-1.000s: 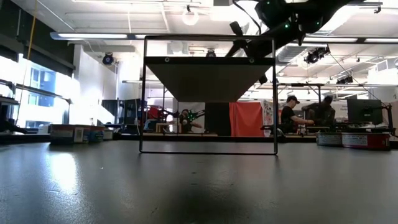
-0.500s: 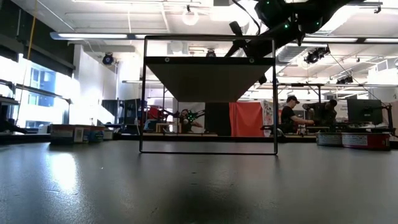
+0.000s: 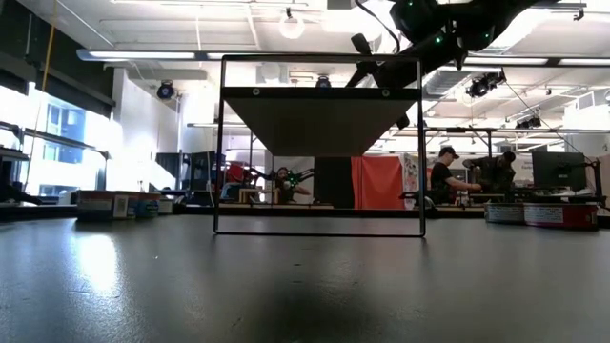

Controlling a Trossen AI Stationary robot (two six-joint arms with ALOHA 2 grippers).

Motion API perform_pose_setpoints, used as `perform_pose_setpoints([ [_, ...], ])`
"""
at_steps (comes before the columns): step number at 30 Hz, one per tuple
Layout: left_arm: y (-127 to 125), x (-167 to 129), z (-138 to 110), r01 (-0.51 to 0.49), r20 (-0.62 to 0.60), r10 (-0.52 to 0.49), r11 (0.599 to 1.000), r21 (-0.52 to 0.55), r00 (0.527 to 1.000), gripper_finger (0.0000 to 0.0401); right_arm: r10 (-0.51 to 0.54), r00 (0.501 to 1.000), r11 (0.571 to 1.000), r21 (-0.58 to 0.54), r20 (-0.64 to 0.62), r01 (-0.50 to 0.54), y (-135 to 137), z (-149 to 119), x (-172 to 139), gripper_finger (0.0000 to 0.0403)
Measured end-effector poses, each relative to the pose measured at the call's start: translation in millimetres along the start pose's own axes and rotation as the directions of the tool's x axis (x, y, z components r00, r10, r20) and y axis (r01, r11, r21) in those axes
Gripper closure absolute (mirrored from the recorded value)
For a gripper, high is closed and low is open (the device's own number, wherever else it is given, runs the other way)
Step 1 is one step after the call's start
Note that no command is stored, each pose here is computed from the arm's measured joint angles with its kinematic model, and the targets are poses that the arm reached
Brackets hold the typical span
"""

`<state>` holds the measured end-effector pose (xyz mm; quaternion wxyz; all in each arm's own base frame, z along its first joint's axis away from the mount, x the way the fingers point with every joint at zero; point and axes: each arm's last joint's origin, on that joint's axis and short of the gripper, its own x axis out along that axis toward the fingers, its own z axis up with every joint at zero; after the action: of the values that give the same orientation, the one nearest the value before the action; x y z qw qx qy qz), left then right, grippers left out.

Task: Stack canned seafood by type on shelf
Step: Stack the red tuna can on top of the red tuna can on the shelf

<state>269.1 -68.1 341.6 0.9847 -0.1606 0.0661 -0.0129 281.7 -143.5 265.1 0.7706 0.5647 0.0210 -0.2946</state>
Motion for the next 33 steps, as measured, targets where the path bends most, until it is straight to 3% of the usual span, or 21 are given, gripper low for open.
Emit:
perform_pose_setpoints([
  [4, 0, 0, 0, 0.0, 0.0, 0.0, 1.0, 0.0, 1.0, 0.0401, -0.02, 1.0, 1.0, 0.002, 0.005, 0.02, -2, -1, 1, 0.024],
  [14, 0, 0, 0, 0.0, 0.0, 0.0, 1.0, 0.0, 1.0, 0.0401, 0.002, 1.0, 1.0, 0.016, -0.017, -0.001, -1, -1, 1, 0.0123],
  [33, 0, 0, -1, 0.003, -0.009, -0.004, 0.999, -0.034, 1.0, 0.0401, 0.069, 0.996, 0.998, -0.012, -0.061, -0.07, 7, 3, -8, 0.0116],
])
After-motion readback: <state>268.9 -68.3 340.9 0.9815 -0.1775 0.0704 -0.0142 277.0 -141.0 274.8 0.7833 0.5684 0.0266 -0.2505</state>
